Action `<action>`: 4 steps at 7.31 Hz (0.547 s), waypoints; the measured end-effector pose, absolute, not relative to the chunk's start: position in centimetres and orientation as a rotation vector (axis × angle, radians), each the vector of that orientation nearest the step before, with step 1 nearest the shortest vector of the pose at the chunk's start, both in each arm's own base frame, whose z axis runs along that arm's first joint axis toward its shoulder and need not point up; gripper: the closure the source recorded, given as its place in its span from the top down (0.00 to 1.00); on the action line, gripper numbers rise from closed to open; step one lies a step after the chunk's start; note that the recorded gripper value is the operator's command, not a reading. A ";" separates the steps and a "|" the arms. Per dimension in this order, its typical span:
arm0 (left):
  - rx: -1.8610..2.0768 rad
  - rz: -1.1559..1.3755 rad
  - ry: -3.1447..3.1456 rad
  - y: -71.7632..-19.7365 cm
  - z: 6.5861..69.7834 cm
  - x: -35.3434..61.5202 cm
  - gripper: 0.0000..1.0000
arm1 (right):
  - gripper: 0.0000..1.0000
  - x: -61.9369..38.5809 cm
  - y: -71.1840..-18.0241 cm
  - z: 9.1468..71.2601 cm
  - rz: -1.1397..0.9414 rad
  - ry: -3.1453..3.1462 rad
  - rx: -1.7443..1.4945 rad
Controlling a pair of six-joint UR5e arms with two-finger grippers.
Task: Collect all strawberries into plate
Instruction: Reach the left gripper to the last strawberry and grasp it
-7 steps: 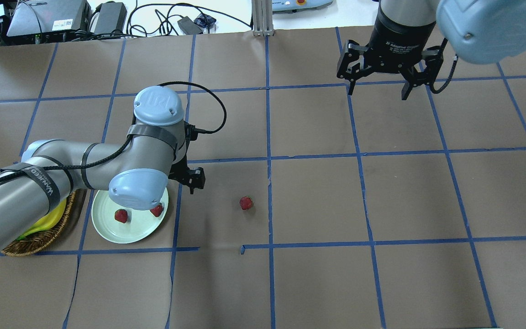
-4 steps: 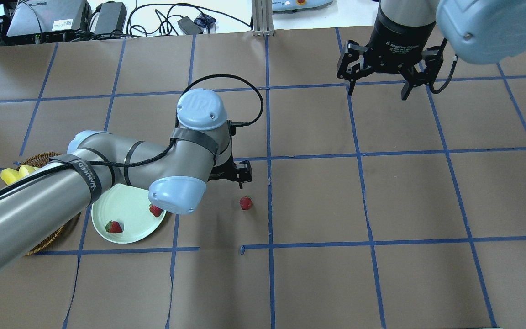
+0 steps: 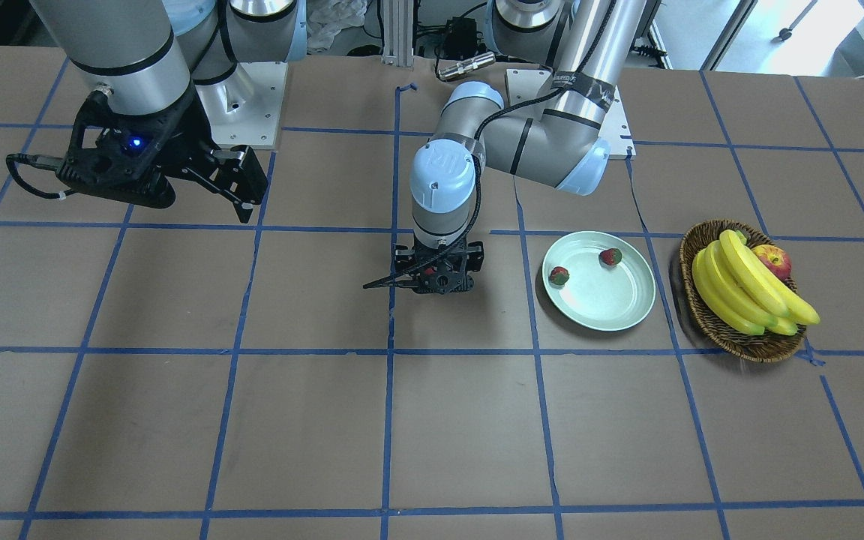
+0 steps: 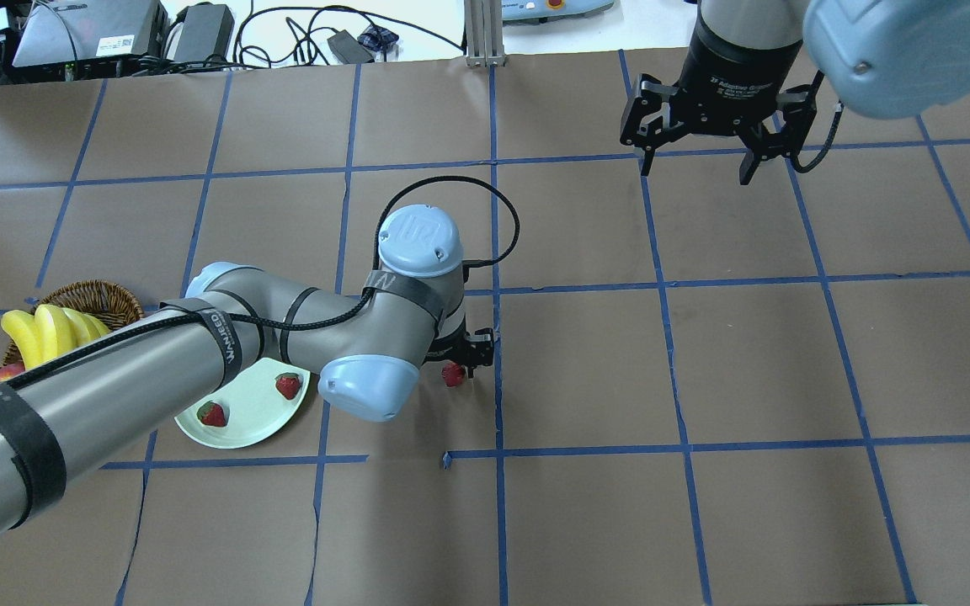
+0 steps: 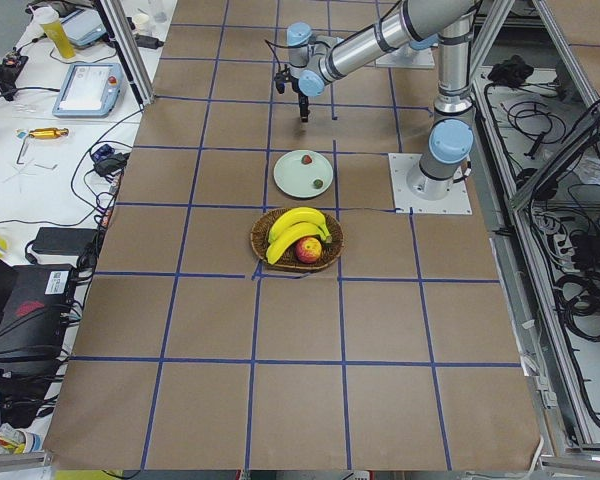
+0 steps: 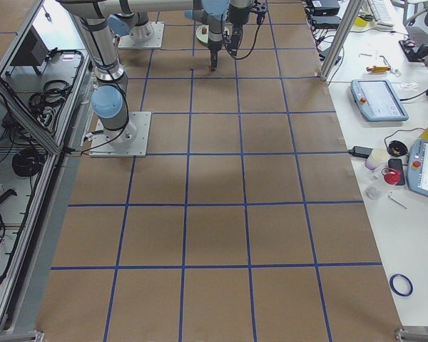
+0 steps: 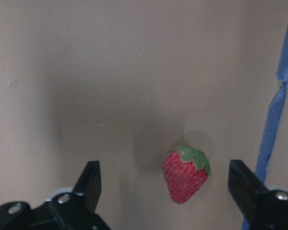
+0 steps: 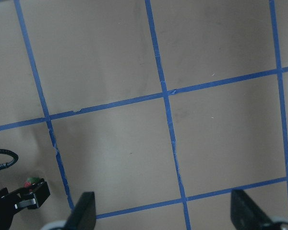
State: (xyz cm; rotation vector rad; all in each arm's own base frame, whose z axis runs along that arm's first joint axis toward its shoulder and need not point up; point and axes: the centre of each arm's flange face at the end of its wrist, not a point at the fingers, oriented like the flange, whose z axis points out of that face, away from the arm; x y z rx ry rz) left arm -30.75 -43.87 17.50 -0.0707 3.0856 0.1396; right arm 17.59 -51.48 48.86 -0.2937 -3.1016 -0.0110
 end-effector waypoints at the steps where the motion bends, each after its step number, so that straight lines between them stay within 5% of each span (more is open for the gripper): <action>1: -0.052 0.141 3.085 -43.9 17.4 -30.8 0.00 | 1.00 17.6 -51.5 48.9 -0.011 -3.101 -0.295; 4: 0.109 0.114 3.056 -44.9 19.3 -29.4 0.00 | 1.00 17.5 -51.5 48.9 -0.011 -3.101 -0.296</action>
